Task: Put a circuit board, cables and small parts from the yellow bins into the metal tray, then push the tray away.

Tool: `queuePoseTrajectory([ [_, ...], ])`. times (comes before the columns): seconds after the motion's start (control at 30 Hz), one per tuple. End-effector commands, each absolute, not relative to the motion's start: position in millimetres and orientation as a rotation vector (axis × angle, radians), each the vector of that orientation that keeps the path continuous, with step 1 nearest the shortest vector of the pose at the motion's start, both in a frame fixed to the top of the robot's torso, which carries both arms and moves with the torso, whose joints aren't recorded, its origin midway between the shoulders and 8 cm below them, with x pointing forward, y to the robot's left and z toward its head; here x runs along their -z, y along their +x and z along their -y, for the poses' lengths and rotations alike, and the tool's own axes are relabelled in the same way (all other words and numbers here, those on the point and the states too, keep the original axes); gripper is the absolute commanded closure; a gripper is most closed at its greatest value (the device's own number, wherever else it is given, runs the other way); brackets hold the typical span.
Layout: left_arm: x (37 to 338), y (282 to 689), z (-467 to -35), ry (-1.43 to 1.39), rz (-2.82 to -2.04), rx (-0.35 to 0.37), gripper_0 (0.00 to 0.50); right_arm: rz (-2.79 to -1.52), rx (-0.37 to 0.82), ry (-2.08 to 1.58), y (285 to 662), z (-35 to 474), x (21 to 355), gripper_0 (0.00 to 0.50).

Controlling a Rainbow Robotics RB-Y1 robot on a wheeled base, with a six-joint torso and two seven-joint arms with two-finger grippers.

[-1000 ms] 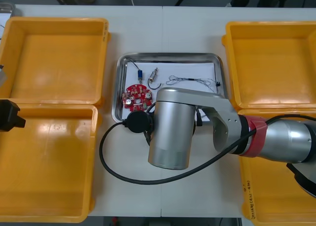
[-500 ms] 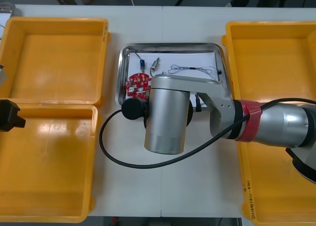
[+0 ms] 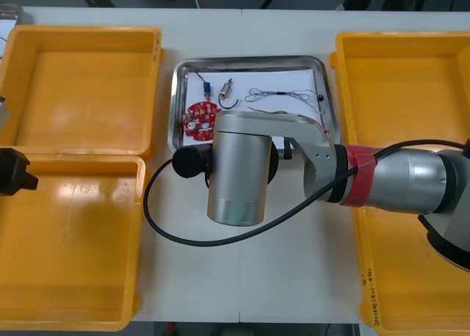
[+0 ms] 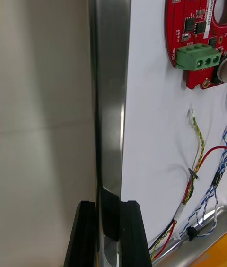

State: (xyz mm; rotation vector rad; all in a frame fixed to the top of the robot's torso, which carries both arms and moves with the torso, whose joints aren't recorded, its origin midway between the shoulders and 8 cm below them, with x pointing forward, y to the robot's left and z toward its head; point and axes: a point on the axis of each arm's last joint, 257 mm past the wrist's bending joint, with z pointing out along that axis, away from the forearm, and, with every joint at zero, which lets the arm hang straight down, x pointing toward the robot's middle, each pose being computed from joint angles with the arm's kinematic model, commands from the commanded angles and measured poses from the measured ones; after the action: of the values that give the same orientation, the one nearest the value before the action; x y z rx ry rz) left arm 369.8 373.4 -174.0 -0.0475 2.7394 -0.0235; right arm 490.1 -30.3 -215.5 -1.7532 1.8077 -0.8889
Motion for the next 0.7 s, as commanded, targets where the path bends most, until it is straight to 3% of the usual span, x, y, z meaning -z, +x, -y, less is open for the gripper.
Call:
queuePoseTrajectory([
  [0.03, 161.6, 366.2, -388.3, -0.026, -2.723, -0.036, 0.000, -1.736, 0.903, -1.715, 502.4, 5.9, 189.0, 0.500],
  [0.7, 161.6, 366.2, -388.3, -0.026, -2.723, -0.036, 0.000, -1.683, 0.970, -1.654, 543.0, 2.3, 161.5, 0.500],
])
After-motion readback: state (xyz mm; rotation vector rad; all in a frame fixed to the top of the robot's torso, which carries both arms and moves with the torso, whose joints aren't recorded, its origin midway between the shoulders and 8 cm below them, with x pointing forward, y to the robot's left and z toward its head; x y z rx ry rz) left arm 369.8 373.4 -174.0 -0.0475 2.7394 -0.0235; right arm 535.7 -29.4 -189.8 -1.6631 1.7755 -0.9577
